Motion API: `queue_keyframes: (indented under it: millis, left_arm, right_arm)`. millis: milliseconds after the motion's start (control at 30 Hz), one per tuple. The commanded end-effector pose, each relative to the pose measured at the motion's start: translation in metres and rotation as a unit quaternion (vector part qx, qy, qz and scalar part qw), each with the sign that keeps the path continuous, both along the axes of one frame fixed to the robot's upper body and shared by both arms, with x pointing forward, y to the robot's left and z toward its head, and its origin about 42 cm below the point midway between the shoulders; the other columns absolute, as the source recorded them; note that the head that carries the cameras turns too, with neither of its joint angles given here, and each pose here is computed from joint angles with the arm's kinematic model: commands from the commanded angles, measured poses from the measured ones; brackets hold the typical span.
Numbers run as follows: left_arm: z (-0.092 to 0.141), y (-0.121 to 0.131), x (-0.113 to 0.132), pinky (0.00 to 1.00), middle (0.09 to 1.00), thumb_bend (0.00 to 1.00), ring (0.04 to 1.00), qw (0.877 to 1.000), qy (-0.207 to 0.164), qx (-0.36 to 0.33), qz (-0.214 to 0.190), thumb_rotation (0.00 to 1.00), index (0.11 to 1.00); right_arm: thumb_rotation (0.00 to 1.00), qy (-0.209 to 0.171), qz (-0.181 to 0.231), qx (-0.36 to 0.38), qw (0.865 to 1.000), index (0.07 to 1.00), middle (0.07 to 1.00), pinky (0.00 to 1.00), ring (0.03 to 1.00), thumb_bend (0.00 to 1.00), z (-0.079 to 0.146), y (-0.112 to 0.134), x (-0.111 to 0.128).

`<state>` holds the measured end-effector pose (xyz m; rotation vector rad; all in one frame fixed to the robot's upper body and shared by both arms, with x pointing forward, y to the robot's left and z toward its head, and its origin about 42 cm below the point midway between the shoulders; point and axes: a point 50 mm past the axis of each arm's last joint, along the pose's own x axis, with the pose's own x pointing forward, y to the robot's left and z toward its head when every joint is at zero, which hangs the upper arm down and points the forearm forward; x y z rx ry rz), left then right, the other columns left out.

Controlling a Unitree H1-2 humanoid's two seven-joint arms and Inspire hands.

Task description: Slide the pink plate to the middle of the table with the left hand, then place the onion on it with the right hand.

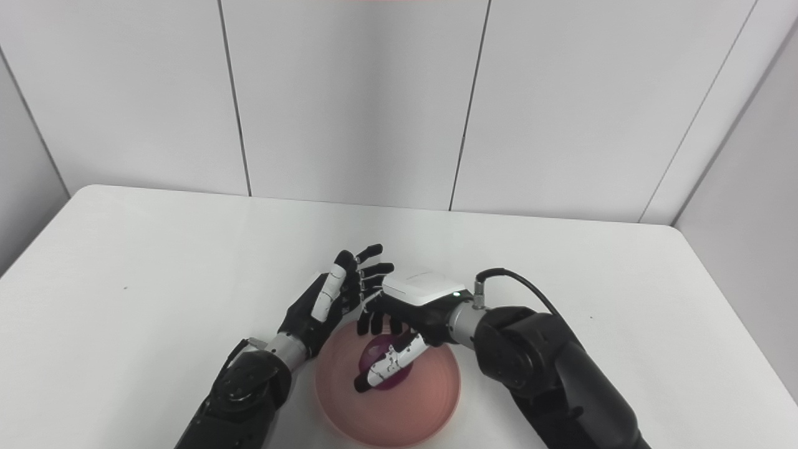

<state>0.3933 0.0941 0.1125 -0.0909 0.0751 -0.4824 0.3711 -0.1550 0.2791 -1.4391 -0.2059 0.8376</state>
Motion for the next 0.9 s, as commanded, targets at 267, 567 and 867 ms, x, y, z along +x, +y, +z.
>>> queue_keyframes:
  millis: [267,567,867]
  left_arm:
    - [-0.039,0.008,-0.014,0.88,0.856,0.98,0.846,0.996,0.086,0.022,0.001,1.00,0.902]
    - [-0.037,0.013,-0.014,0.86,0.841,0.97,0.833,0.996,0.087,0.019,0.008,1.00,0.906]
    - [-0.036,0.020,-0.014,0.85,0.829,0.99,0.832,0.996,0.087,0.012,0.016,1.00,0.903]
  right_arm:
    - [0.65,-0.060,-0.021,0.084,0.994,0.674,0.628,0.47,0.561,0.98,0.063,-0.017,0.005]
    - [0.90,-0.167,-0.116,0.257,0.945,0.671,0.664,0.49,0.594,0.99,0.038,-0.046,0.008]
    - [1.00,0.113,-0.244,0.608,0.747,0.859,0.870,0.88,0.878,1.00,-0.052,-0.073,0.019]
